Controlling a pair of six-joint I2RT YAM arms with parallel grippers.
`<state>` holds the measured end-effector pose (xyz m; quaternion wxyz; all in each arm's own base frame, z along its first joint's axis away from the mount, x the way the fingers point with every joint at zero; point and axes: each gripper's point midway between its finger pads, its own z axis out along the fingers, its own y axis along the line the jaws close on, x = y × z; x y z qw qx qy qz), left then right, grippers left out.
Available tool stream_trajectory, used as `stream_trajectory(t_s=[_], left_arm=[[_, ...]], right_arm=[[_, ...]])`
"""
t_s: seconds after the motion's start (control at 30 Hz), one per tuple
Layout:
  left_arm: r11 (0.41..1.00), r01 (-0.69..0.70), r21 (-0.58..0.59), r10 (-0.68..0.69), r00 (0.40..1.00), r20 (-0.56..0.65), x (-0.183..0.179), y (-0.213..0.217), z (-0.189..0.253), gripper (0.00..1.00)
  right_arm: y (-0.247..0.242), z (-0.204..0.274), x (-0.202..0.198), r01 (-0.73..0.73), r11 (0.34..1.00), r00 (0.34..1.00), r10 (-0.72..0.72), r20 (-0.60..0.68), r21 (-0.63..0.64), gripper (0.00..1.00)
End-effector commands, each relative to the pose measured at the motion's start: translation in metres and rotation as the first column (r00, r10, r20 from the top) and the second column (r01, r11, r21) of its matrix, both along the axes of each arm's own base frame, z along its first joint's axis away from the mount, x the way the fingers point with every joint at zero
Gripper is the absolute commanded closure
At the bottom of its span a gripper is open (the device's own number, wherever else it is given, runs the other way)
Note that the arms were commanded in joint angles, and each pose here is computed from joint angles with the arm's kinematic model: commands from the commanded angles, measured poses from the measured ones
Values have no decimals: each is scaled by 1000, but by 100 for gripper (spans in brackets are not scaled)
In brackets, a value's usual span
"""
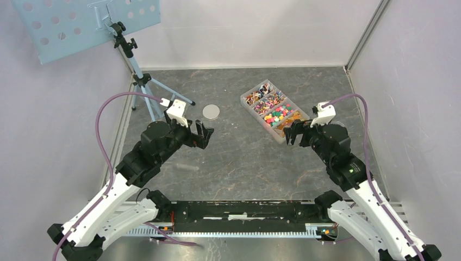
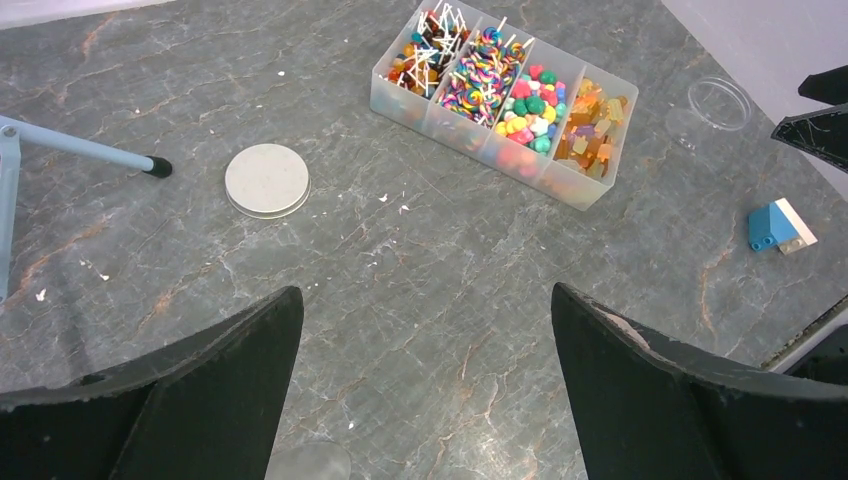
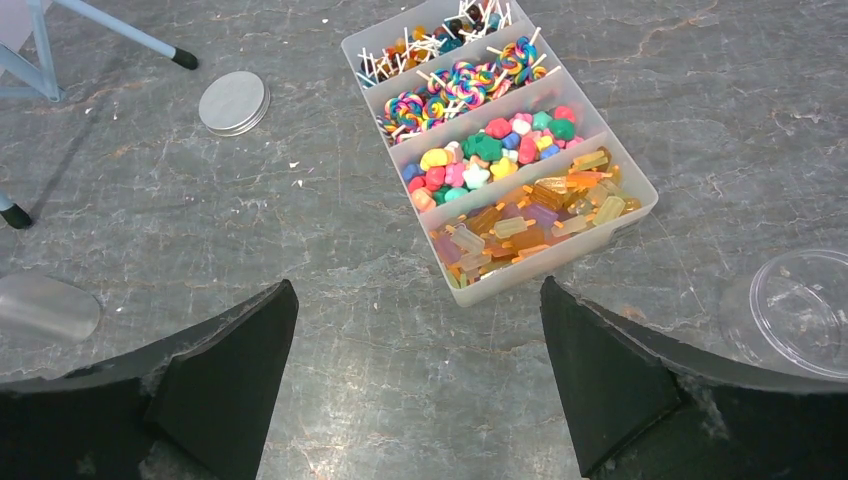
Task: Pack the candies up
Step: Move the packing bottle to the center of the board.
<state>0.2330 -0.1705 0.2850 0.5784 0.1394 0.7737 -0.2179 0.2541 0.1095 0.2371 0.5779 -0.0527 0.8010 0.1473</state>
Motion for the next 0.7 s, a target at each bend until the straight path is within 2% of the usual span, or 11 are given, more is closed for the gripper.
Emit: stream_trajectory(t_s=[0.0,0.23,0.4,0.5,0.6,0.67], left_arm=[[1000,16,17,-17,998,61,0,2,10,0],[1000,12,17,-13,998,65,-12,12,9,0],[998,-23,52,19,997,78,-19,29,-3,0],[996,-50,73,44,996,77,-21,38,-8,0],[996,-67,64,62,994,86,-22,42,-10,0],[996,-66,61,61,995,85,-22,41,-12,0]], right_arm=[[-2,20,1,7,1000,998,-8,65,11,2],[-20,25,3,91,996,987,-90,130,3,2],[-41,10,16,225,971,972,-218,91,-81,2],[-75,-7,24,393,891,920,-386,75,-227,2],[-106,-24,30,511,761,843,-534,62,-400,2],[-122,-33,35,543,683,797,-602,44,-490,6]])
